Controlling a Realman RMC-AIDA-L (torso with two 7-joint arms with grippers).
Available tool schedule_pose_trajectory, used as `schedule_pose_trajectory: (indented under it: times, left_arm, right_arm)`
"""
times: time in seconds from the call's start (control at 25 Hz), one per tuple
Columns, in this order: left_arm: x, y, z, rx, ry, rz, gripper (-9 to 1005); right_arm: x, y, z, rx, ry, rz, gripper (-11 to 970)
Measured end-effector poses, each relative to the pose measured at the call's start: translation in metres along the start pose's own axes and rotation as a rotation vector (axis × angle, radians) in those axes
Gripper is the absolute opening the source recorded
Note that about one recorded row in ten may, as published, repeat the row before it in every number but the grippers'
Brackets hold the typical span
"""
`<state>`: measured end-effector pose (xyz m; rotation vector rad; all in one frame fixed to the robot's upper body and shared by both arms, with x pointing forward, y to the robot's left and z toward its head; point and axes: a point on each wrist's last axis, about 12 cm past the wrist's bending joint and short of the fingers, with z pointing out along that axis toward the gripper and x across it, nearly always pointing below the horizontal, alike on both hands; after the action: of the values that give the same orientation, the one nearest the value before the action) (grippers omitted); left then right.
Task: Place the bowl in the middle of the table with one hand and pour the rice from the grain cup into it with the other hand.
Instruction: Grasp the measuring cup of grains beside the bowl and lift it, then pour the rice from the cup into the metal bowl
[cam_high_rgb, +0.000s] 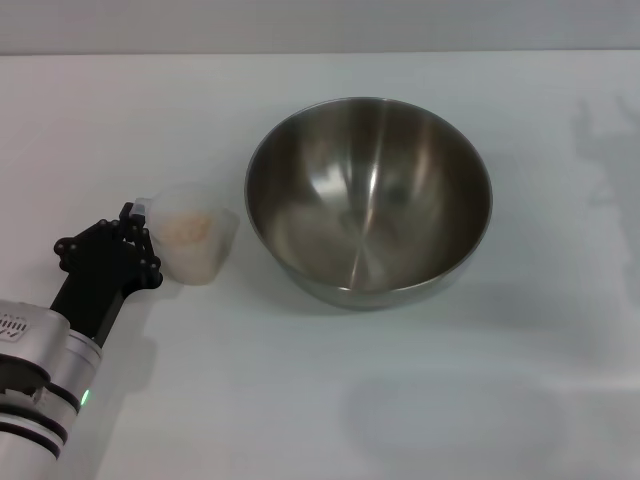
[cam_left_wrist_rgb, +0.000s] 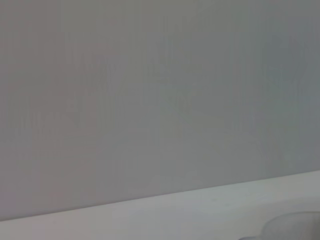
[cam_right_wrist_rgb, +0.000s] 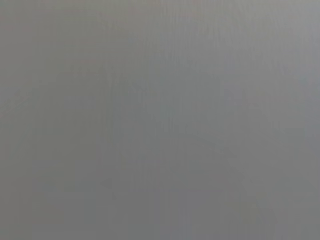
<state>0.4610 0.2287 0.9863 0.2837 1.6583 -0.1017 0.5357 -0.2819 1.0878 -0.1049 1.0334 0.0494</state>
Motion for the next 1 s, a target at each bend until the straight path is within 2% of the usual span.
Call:
schedule_pose_trajectory:
  times: [0.2,0.52,0.56,0.6,0.64,0.68,0.72,0.76,0.84,0.92,1.0]
  left_arm:
    - [-0.002,0.000,0.000,-0.005,-0.020,-0.001,28]
    - [-0.019,0.010,0.004,-0.061,-0.155,0.047,27]
    - [-0.023,0.012,0.005,-0.070,-0.180,0.077,27]
    - [-0.031,0.012,0.010,-0.082,-0.229,0.152,27]
    - [-0.031,0.012,0.010,-0.082,-0.229,0.152,27]
    - [-0.040,0.010,0.014,-0.093,-0.277,0.244,27]
    - [-0.040,0.010,0.014,-0.093,-0.277,0.244,27]
    - [-0.045,0.008,0.017,-0.098,-0.301,0.299,27]
    - [-0.054,0.001,0.024,-0.103,-0.342,0.414,27]
    - [-0.068,-0.013,0.033,-0.103,-0.404,0.604,28]
    - [-0.074,-0.021,0.037,-0.093,-0.431,0.685,28]
  right_arm:
    - [0.000,0.001,0.000,-0.002,-0.002,0.002,481]
    - [0.000,0.002,0.000,-0.013,0.000,0.003,481]
    - [0.000,0.003,0.001,-0.013,-0.001,0.004,481]
    - [0.000,0.003,0.001,-0.014,-0.002,0.005,481]
    - [0.000,0.003,0.001,-0.014,-0.002,0.005,481]
    - [0.000,0.004,0.003,-0.016,-0.005,0.006,481]
    - [0.000,0.004,0.003,-0.016,-0.005,0.006,481]
    - [0.000,0.004,0.003,-0.018,-0.005,0.005,481]
    - [0.000,0.004,0.004,-0.020,-0.006,0.005,481]
    - [0.000,0.004,0.005,-0.021,-0.004,0.005,481]
    - [0.001,0.004,0.005,-0.021,0.000,0.005,481]
